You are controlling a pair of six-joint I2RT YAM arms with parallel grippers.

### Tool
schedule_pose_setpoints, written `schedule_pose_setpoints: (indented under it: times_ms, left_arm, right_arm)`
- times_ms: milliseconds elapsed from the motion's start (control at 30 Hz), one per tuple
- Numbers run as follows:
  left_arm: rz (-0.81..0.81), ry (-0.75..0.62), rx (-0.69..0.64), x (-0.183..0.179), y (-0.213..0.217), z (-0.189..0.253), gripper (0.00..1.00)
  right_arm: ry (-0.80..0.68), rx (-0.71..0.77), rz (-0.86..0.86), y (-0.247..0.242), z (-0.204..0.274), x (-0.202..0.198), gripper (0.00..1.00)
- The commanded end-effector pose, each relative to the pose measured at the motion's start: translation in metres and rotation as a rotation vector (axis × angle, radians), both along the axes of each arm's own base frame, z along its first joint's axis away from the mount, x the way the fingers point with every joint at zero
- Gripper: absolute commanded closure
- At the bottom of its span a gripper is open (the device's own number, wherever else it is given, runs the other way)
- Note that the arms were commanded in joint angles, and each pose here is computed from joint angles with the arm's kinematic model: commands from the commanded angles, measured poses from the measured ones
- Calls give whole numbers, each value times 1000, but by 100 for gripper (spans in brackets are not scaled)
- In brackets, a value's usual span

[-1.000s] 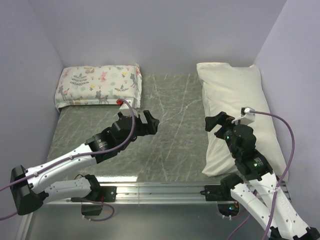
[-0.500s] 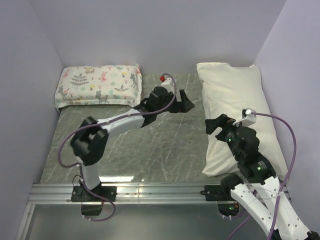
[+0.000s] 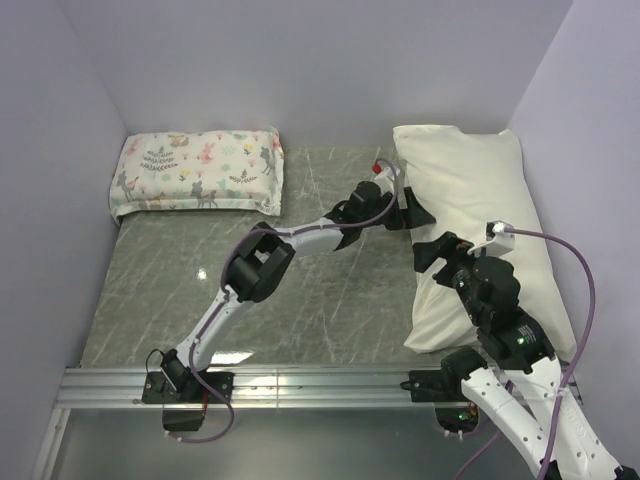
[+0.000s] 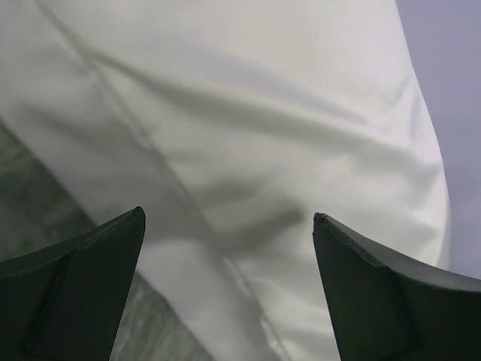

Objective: Remove the pillowcase from the pillow

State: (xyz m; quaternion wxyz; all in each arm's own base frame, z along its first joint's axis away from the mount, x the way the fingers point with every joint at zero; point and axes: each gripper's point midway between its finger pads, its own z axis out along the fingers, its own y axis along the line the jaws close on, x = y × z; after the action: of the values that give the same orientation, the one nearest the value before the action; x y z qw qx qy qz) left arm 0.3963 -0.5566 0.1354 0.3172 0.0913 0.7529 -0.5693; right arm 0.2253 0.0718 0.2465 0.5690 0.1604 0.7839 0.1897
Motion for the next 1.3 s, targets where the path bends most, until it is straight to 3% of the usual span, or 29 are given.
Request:
schedule_pose_setpoints:
  times_ms: [0, 167, 267, 300, 367, 400, 600, 633, 667, 700, 767, 933, 1100, 1267]
  left_arm:
    - [-61, -38, -98, -17, -35, 43, 1]
    - [-28, 33, -100, -11, -42, 23, 2]
    - [-23, 38, -102, -12, -43, 25, 30]
    - [-19, 33, -101, -11, -42, 27, 54]
    - [-11, 23, -87, -11, -40, 33, 76]
    - [-7, -1, -72, -10, -37, 35, 99]
    - [103, -127, 24, -10, 2, 70, 100]
    - [120, -160, 7, -15, 13, 98, 100]
    - [141, -154, 37, -19, 24, 84, 100]
    - [158, -194, 8, -25, 36, 113, 100]
    - [177, -175, 56, -37, 57, 92, 100]
    - [218, -225, 96, -73, 102, 94, 100]
    - [226, -330, 121, -103, 121, 119, 100]
    - [232, -457, 84, -130, 127, 181, 100]
  right_arm:
    - [-31, 9, -19, -4, 13, -1, 1]
    - [-40, 13, -19, -4, 14, -2, 1]
    - [-32, 12, -16, -3, 12, -1, 1]
    - [-29, 13, -18, -3, 12, -1, 1]
    - [-24, 10, -23, -4, 11, 0, 1]
    - [-25, 6, -31, -6, 12, 0, 1]
    - [0, -7, -118, -19, 6, 2, 1]
    - [7, -11, -139, -23, 4, 3, 2]
    - [13, -14, -155, -25, 2, 3, 2]
    - [21, -15, -164, -25, 0, 5, 2]
    - [30, -21, -190, -29, -3, 7, 2]
    - [55, -24, -195, -25, -9, 16, 2]
    - [67, -41, -201, -23, -13, 24, 2]
    - [59, -58, -210, -23, -3, 33, 2]
